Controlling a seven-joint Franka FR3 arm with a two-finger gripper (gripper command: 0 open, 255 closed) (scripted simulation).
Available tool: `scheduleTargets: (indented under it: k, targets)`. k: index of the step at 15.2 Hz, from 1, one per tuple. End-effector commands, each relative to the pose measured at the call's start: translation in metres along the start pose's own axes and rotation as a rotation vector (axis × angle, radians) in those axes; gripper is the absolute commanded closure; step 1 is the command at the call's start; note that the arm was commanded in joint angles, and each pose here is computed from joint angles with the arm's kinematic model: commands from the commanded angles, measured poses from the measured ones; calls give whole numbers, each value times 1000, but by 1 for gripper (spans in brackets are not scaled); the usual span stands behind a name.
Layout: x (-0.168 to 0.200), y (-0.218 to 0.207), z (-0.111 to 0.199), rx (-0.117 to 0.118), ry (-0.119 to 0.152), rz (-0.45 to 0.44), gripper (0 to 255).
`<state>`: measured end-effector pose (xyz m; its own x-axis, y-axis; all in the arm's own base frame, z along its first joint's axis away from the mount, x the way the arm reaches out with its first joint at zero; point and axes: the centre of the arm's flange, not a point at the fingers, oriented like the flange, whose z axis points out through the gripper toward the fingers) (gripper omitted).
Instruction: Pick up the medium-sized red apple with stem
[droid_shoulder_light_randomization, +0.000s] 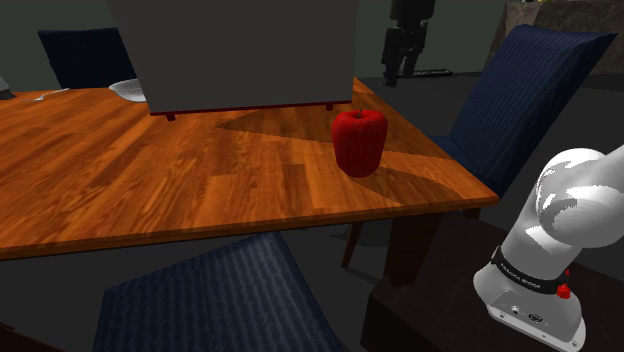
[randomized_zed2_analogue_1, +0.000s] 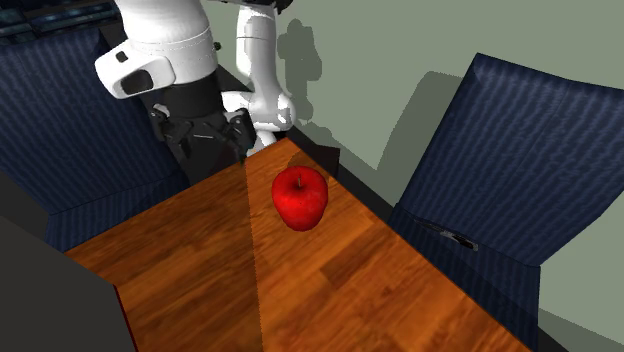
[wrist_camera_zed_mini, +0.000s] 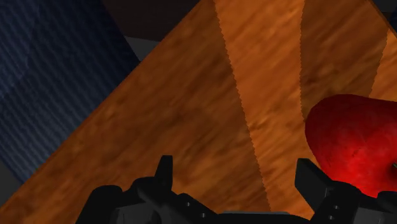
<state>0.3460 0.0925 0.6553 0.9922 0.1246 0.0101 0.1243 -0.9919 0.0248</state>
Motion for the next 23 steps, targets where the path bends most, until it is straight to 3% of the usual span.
scheduleTargets:
  k: [1, 10, 20, 21, 23]
  targets:
    - [6, -26, -5, 4, -32, -17, 0]
    - [35, -140, -33, 19, -170, -92, 0]
    - [35, -145, 6, 20, -174, -95, 0]
    - [35, -145, 6, 20, -174, -95, 255]
    - [35, -145, 7, 20, -174, -95, 255]
